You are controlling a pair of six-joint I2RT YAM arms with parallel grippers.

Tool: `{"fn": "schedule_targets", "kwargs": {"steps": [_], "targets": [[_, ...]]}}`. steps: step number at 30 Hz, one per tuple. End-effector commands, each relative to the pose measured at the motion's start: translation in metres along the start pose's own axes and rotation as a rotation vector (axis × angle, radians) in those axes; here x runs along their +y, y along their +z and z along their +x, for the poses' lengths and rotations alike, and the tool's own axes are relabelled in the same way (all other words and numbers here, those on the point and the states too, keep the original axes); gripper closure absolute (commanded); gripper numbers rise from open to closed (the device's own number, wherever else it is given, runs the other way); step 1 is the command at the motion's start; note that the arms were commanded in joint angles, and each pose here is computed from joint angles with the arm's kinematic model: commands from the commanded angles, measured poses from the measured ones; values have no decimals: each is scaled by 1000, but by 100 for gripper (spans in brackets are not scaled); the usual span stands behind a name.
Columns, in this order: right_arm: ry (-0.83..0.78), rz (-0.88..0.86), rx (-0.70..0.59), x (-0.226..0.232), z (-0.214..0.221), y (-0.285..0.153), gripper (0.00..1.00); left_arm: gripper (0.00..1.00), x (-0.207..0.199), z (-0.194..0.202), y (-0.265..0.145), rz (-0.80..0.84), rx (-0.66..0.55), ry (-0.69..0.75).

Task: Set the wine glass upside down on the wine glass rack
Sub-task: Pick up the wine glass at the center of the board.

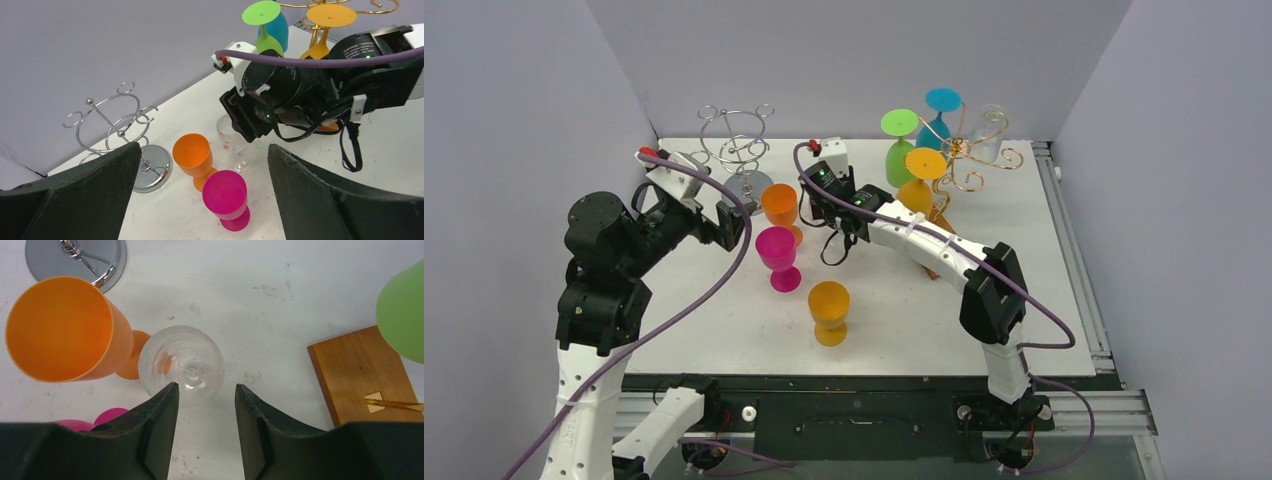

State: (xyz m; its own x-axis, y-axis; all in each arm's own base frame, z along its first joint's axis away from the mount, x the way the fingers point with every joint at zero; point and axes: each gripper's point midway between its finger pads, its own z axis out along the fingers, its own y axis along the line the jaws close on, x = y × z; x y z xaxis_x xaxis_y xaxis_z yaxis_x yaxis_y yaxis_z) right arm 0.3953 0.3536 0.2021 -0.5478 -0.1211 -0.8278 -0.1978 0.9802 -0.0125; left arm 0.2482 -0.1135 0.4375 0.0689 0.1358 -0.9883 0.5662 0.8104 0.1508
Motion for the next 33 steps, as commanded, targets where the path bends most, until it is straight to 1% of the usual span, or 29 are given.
{"fn": "schedule_targets", "kwargs": {"steps": [1, 7, 10, 13, 17, 22, 25, 28, 33], "targets": [[47, -26, -37, 10, -15, 9, 59, 4, -2, -5, -2, 10, -25, 17], [61, -33, -14, 13, -5, 25, 62, 4, -4, -3, -3, 21, -22, 28], [65, -50, -4, 16, 0, 27, 66, 4, -4, -2, -3, 22, -20, 28], [65, -58, 7, 18, 5, 28, 77, 4, -5, -2, -3, 28, -22, 26], [63, -68, 10, 18, 8, 24, 100, 4, -8, 0, -4, 37, -20, 29], [60, -53, -13, 9, 4, 12, 100, 4, -12, 7, -4, 55, -2, 7], [52, -33, -55, -2, -9, -7, 100, 4, -15, 11, -3, 75, 11, -13], [53, -20, -103, -17, -27, -36, 100, 4, -19, 14, -1, 97, 21, -29], [51, -43, -177, -37, -51, -98, 100, 4, -25, 18, 5, 138, 31, -78]]}}
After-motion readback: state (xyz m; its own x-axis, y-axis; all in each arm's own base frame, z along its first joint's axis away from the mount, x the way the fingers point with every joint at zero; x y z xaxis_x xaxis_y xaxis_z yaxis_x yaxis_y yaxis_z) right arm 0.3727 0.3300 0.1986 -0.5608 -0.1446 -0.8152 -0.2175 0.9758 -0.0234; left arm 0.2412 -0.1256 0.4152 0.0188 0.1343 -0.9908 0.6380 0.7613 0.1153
